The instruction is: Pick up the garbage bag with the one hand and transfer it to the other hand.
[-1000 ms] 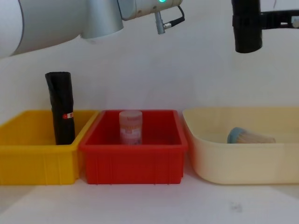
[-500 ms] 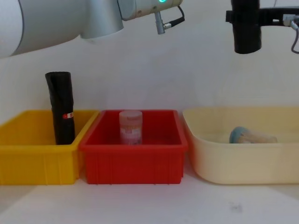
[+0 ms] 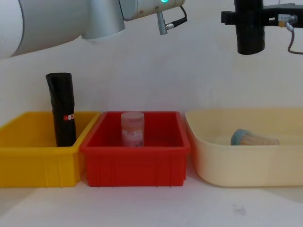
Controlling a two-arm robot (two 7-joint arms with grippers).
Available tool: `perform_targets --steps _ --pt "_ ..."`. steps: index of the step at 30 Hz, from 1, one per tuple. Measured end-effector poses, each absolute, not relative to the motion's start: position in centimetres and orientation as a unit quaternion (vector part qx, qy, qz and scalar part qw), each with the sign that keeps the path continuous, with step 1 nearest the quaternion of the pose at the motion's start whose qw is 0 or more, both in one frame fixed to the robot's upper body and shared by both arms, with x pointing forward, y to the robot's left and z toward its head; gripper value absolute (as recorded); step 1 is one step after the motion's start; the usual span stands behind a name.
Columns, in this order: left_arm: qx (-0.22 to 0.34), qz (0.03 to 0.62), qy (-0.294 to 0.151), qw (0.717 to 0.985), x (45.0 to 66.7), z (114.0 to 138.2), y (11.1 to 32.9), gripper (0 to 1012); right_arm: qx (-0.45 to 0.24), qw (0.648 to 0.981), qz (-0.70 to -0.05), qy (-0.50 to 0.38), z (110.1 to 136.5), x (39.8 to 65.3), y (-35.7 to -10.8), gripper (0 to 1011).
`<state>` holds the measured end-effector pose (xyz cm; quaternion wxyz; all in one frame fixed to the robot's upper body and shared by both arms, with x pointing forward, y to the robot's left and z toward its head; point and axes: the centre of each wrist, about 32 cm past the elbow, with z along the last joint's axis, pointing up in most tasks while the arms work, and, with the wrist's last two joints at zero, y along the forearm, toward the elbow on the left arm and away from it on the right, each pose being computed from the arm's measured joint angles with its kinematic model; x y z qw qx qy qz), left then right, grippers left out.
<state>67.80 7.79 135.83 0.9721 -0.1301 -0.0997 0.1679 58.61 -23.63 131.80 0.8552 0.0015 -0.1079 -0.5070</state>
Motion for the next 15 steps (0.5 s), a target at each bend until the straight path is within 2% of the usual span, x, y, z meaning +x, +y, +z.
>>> perform_targets --steps 12,15 --pt "-0.130 0.168 -0.100 0.972 67.80 135.83 7.79 508 -0.020 0.851 -0.510 -0.120 132.04 58.48 -23.08 998" --pt "-0.130 0.168 -0.100 0.972 67.80 135.83 7.79 508 -0.023 0.851 -0.510 -0.122 132.07 58.46 -23.00 944"
